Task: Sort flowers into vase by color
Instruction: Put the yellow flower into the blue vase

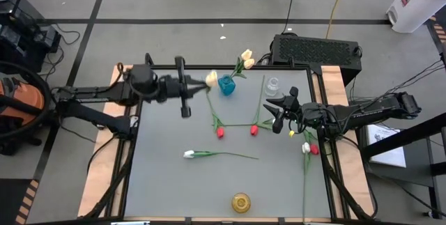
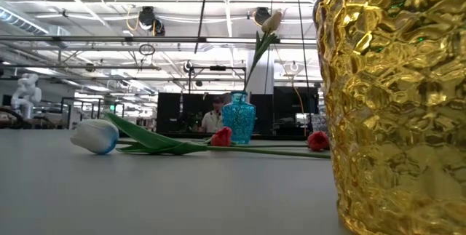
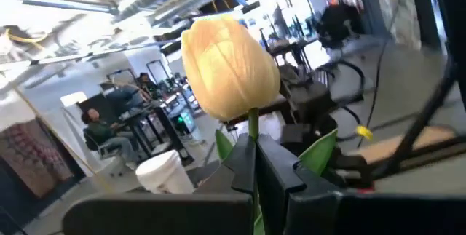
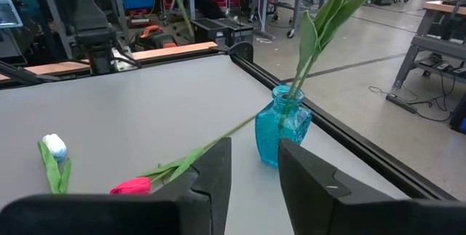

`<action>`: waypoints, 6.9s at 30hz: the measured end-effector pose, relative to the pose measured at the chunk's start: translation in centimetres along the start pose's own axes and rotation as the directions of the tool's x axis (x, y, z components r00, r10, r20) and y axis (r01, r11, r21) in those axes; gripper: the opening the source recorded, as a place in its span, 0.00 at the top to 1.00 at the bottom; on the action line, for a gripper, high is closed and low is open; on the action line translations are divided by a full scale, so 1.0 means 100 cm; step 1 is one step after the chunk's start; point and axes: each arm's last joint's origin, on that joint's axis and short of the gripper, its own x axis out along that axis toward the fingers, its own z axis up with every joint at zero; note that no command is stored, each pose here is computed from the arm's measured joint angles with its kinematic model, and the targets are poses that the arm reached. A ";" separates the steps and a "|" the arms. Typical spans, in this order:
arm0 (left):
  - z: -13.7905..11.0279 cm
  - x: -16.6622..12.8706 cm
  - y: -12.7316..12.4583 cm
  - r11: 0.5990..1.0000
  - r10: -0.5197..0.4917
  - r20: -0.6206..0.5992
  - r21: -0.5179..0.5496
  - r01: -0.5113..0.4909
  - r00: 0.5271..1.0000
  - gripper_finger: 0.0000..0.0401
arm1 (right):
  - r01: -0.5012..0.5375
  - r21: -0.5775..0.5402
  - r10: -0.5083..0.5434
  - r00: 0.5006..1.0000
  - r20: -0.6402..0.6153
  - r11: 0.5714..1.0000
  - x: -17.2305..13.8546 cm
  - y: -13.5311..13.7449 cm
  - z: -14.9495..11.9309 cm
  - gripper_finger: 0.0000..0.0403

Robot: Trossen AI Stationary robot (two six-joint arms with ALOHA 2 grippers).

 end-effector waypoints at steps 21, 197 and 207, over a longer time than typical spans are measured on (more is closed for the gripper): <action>-0.034 -0.025 0.098 0.981 0.190 0.016 -0.039 -0.189 0.982 0.99 | 0.000 0.000 0.000 1.000 0.000 1.000 0.000 0.000 0.000 0.74; -0.166 0.072 0.139 0.911 0.003 -0.019 -0.412 -0.011 1.000 0.99 | 0.000 0.000 0.000 1.000 0.000 1.000 0.000 0.000 0.000 0.74; -0.170 0.071 0.138 0.912 -0.012 -0.055 -0.411 -0.012 0.998 0.99 | 0.000 0.000 0.000 1.000 0.000 1.000 0.000 0.000 0.000 0.74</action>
